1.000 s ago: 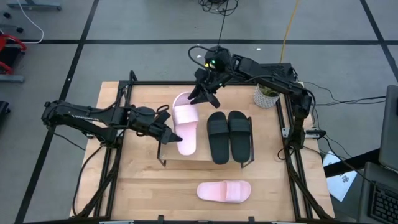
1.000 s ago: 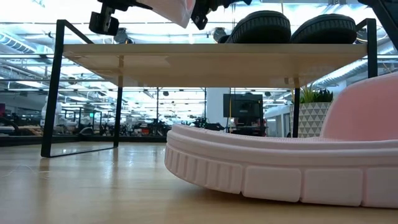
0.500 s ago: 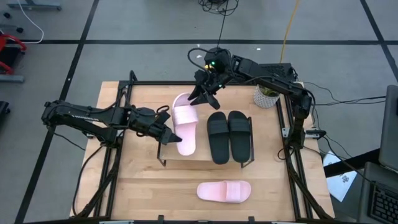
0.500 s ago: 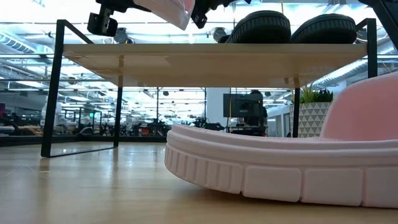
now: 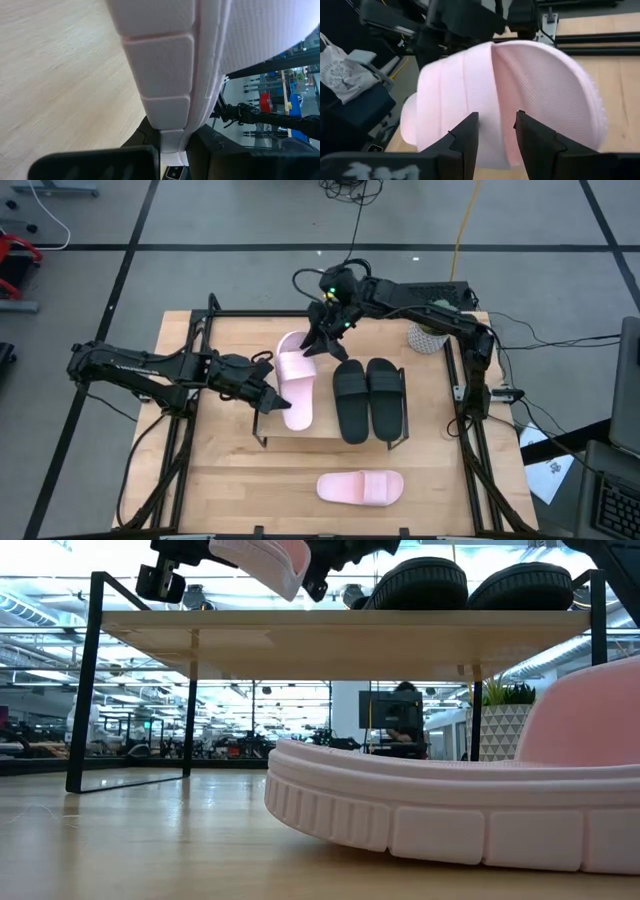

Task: Pick and place slides into the shelf
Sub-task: Put the right pink slipper on the shelf

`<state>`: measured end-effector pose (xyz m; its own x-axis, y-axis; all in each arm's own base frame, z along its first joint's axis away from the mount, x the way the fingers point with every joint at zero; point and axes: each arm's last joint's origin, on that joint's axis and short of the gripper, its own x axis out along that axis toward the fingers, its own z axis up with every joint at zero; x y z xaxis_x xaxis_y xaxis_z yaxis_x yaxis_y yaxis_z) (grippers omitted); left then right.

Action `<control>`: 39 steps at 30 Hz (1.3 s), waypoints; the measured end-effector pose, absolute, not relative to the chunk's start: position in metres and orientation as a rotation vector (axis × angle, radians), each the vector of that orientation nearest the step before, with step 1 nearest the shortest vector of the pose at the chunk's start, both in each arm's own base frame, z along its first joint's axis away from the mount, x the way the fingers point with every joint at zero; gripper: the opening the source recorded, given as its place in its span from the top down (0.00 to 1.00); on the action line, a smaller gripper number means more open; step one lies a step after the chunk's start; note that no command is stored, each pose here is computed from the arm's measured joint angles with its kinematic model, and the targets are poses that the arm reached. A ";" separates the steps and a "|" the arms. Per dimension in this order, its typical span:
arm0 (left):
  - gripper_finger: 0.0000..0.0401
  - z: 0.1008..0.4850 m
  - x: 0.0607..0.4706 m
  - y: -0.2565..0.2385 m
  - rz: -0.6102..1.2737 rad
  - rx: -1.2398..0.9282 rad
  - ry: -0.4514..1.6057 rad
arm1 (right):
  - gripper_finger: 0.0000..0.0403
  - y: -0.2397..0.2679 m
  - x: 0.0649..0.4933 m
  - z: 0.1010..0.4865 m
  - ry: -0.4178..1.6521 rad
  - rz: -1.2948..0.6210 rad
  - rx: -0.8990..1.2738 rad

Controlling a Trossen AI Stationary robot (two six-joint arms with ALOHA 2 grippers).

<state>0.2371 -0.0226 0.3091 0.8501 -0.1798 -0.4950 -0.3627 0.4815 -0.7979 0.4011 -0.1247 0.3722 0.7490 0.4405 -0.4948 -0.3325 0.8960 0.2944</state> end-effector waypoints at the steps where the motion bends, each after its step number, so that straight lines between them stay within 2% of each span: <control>1: 0.90 0.309 0.237 -0.023 0.120 -1.078 0.572 | 0.71 -0.124 0.403 0.370 0.592 0.429 0.194; 22: 0.90 0.304 0.233 -0.023 0.156 -1.062 0.631 | 0.71 -0.116 0.405 0.366 0.589 0.585 0.301; 26: 0.90 0.304 0.233 -0.023 0.155 -1.063 0.631 | 0.77 -0.114 0.405 0.365 0.593 0.606 0.313; 34: 0.90 0.305 0.234 -0.023 0.152 -1.077 0.622 | 0.97 -0.107 0.405 0.365 0.601 0.628 0.298; 39: 0.91 0.308 0.236 -0.023 0.124 -1.101 0.589 | 0.98 -0.111 0.405 0.367 0.597 0.598 0.329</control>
